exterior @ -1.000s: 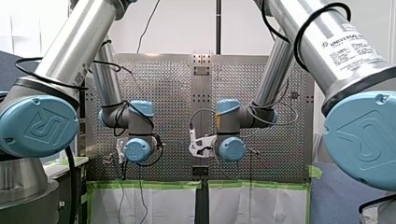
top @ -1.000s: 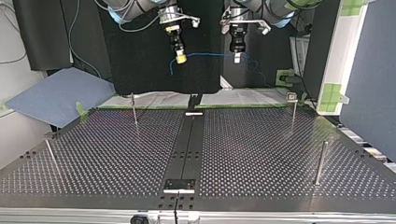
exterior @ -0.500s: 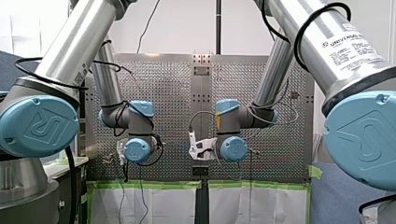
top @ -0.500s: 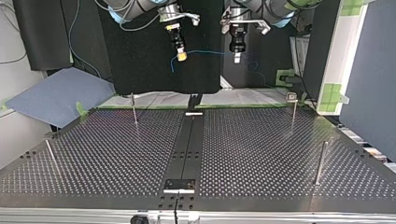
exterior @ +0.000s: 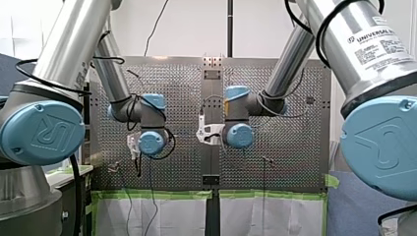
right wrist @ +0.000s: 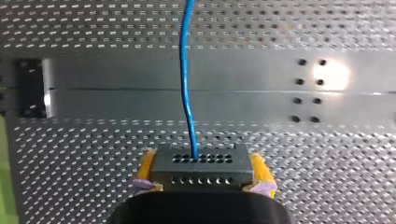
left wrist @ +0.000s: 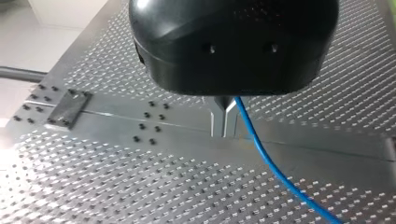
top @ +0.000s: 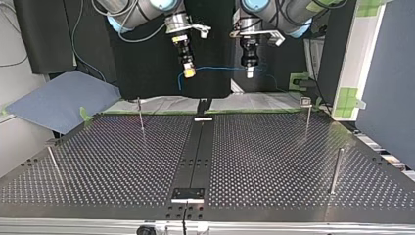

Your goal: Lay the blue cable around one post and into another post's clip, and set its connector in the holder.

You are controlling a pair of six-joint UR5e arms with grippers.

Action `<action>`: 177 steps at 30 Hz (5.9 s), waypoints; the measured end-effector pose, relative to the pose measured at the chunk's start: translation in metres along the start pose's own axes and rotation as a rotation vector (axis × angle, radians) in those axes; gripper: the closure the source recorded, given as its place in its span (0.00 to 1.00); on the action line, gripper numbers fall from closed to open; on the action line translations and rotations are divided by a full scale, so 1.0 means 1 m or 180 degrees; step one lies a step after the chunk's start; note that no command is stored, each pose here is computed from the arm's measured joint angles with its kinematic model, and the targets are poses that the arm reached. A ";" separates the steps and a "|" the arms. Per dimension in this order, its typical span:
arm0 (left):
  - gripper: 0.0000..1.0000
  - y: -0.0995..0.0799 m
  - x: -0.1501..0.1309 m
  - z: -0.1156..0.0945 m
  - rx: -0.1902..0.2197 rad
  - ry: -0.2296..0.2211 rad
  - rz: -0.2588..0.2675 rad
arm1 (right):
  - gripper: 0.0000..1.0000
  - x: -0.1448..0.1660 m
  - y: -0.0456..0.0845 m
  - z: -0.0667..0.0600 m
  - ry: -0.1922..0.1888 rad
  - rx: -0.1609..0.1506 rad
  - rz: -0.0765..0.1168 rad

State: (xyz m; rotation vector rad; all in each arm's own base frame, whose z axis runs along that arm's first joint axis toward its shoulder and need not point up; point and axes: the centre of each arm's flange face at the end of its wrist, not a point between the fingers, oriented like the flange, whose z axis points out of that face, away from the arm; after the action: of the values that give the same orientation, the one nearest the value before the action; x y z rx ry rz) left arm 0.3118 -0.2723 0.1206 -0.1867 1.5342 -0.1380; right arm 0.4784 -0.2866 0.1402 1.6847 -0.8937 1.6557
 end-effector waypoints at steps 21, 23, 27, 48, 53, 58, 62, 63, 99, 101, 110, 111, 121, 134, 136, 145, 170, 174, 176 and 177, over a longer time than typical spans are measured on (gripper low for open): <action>1.00 0.025 -0.073 0.035 -0.0313 -0.0186 -0.0381 | 1.00 0.137 0.003 0.027 0.0447 0.0021 0.0302; 1.00 0.027 -0.082 0.040 -0.0306 -0.0214 -0.0444 | 1.00 0.153 0.001 0.027 0.0500 0.0078 0.0303; 1.00 0.032 -0.099 0.050 -0.0331 -0.0274 -0.0565 | 1.00 0.184 -0.003 0.027 0.0598 0.0157 0.0291; 1.00 0.067 -0.183 0.073 -0.0419 -0.0518 -0.1009 | 1.00 0.254 -0.027 0.033 0.0664 0.0290 0.0251; 1.00 0.071 -0.212 0.083 -0.0366 -0.0639 -0.1139 | 1.00 0.252 -0.039 0.041 0.0590 0.0341 0.0208; 1.00 0.077 -0.244 0.091 -0.0330 -0.0775 -0.1266 | 1.00 0.248 -0.051 0.051 0.0542 0.0387 0.0162; 1.00 0.085 -0.273 0.095 -0.0397 -0.0927 -0.1312 | 1.00 0.256 -0.059 0.057 0.0587 0.0423 0.0167; 1.00 0.087 -0.279 0.096 -0.0412 -0.0959 -0.1315 | 1.00 0.258 -0.061 0.058 0.0596 0.0430 0.0169; 1.00 0.099 -0.388 0.142 -0.0520 -0.1254 -0.1353 | 1.00 0.309 -0.116 0.096 0.0648 0.0699 0.0151; 1.00 0.099 -0.396 0.145 -0.0512 -0.1307 -0.1377 | 1.00 0.312 -0.117 0.098 0.0651 0.0700 0.0155; 1.00 0.118 -0.413 0.156 -0.0533 -0.1427 -0.1424 | 1.00 0.311 -0.124 0.115 0.0636 0.0705 0.0139; 1.00 0.120 -0.413 0.158 -0.0535 -0.1424 -0.1424 | 1.00 0.310 -0.125 0.117 0.0634 0.0705 0.0136; 1.00 0.157 -0.395 0.184 -0.0605 -0.1273 -0.1317 | 1.00 0.311 -0.132 0.138 0.0675 0.0701 0.0133; 1.00 0.185 -0.364 0.215 -0.0615 -0.1075 -0.1223 | 1.00 0.349 -0.125 0.154 0.0935 0.0613 0.0176; 1.00 0.188 -0.361 0.219 -0.0618 -0.1051 -0.1224 | 1.00 0.347 -0.126 0.159 0.0933 0.0603 0.0169; 1.00 0.203 -0.355 0.226 -0.0677 -0.1028 -0.1240 | 1.00 0.333 -0.130 0.178 0.0903 0.0572 0.0112; 1.00 0.207 -0.329 0.235 -0.0667 -0.0804 -0.1157 | 1.00 0.298 -0.125 0.191 0.0678 0.0482 0.0060; 0.96 0.206 -0.326 0.234 -0.0665 -0.0788 -0.1160 | 1.00 0.296 -0.124 0.191 0.0641 0.0474 0.0052; 0.73 0.206 -0.323 0.233 -0.0663 -0.0778 -0.1169 | 1.00 0.295 -0.123 0.191 0.0621 0.0469 0.0047; 0.73 0.206 -0.321 0.233 -0.0660 -0.0777 -0.1177 | 1.00 0.295 -0.122 0.191 0.0614 0.0467 0.0046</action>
State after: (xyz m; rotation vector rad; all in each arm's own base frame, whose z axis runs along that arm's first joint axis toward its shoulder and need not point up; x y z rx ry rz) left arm 0.5277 0.0028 0.3984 -0.6307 1.2569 -0.2396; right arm 0.6876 -0.3838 0.4322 1.5818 -0.7080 1.8964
